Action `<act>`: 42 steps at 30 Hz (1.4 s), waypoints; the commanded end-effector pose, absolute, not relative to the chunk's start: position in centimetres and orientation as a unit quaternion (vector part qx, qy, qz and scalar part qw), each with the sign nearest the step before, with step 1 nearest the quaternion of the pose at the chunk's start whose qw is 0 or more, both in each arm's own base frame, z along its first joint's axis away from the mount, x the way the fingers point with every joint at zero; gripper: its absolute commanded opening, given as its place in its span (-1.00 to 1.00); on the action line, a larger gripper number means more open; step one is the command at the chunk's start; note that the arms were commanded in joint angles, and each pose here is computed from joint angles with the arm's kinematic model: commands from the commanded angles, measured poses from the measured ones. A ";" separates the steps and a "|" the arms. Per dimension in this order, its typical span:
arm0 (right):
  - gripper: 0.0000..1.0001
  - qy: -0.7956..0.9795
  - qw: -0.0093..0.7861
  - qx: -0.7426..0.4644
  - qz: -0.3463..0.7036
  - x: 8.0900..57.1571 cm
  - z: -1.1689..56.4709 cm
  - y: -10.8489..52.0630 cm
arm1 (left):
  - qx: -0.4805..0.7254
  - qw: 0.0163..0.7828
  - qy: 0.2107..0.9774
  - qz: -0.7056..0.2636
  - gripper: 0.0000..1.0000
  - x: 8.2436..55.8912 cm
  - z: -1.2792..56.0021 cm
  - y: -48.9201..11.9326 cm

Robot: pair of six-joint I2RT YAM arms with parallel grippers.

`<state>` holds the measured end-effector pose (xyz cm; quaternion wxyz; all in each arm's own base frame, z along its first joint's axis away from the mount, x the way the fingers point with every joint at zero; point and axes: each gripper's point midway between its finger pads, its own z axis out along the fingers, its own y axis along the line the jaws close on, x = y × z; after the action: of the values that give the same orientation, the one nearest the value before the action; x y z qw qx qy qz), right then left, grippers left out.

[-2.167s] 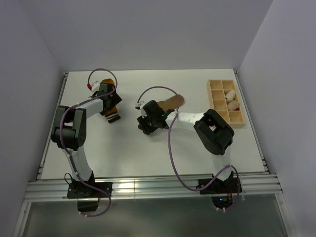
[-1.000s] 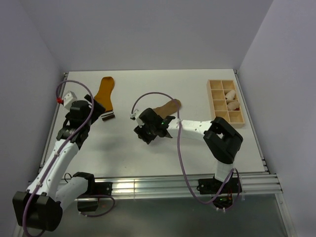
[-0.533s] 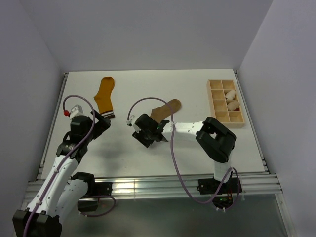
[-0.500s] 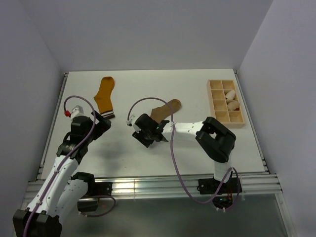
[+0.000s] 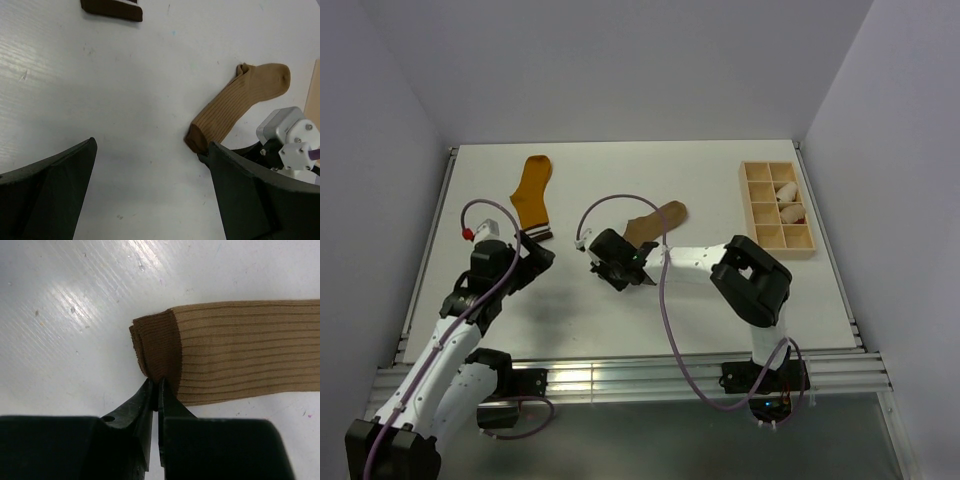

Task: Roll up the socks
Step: Roll the sock at the center of the board.

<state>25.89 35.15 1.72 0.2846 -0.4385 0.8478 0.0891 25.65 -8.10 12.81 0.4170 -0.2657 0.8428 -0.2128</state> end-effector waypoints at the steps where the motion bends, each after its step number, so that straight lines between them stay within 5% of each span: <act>1: -0.86 0.860 0.253 -0.434 0.088 24.8 0.3 35.2 | -0.258 0.415 0.839 -0.240 0.99 26.0 12.8 -9.2; 18: -1.00 0.877 0.156 -0.292 0.349 23.8 4.1 39.0 | -0.246 0.388 0.849 -0.262 0.92 25.7 10.6 -11.8; 42: -1.00 0.867 0.027 -0.082 0.491 25.5 1.7 36.2 | -0.209 0.351 0.861 -0.303 0.34 25.8 8.2 -18.3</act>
<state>25.18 36.30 2.12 0.0364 -0.1038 0.8697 0.4813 24.02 -16.87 6.02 0.3178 -0.2112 0.8826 -0.2748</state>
